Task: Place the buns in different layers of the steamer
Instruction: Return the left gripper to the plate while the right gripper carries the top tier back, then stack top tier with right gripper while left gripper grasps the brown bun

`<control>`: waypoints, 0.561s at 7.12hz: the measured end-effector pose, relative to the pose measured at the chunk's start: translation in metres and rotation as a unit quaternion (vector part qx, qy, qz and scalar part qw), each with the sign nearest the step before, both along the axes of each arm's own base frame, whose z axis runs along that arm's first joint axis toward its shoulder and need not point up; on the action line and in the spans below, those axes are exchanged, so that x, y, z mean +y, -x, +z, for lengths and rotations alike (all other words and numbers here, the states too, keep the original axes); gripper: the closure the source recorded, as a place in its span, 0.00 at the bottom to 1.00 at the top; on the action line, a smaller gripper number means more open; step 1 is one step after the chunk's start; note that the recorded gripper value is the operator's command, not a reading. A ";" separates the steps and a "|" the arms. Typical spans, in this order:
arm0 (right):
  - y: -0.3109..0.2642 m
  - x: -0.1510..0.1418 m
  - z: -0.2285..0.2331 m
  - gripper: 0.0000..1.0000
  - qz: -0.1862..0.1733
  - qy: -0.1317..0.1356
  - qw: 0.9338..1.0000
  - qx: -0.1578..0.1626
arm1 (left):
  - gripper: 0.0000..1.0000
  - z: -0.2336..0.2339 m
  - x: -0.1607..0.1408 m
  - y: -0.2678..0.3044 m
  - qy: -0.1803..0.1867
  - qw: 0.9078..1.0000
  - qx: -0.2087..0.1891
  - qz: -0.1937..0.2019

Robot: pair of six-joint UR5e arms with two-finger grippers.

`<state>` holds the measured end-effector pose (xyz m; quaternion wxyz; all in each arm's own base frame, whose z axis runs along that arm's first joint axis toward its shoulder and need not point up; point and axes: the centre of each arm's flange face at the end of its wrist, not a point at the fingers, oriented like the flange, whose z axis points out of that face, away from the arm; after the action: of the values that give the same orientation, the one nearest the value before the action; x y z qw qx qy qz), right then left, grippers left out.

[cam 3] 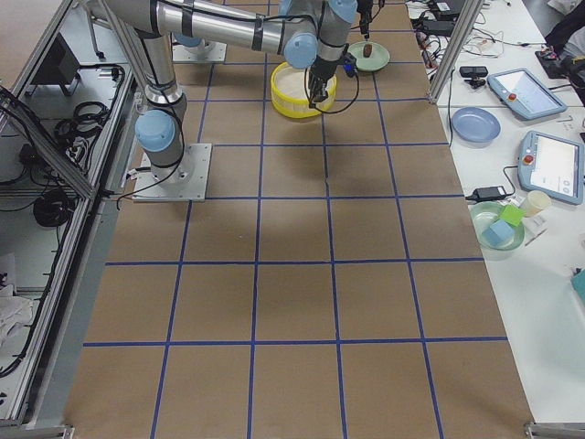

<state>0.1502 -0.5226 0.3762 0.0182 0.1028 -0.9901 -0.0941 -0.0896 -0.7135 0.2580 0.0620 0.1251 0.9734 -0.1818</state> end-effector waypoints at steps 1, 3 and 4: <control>-0.038 0.003 -0.011 1.00 -0.006 0.003 1.000 -0.002 | 0.04 -0.017 -0.008 0.000 0.003 1.000 0.020 -0.010; -0.091 0.005 -0.044 1.00 -0.019 0.002 1.000 0.007 | 0.06 -0.053 -0.017 0.002 0.006 0.999 0.035 -0.023; -0.111 0.006 -0.058 1.00 -0.017 0.004 1.000 0.013 | 0.06 -0.064 -0.019 0.001 0.003 0.999 0.034 -0.031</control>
<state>0.2613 -0.5162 0.3182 0.0295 0.0845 -0.9917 -0.0922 -0.0911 -0.7324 0.1938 0.0240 0.1486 0.9700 -0.1909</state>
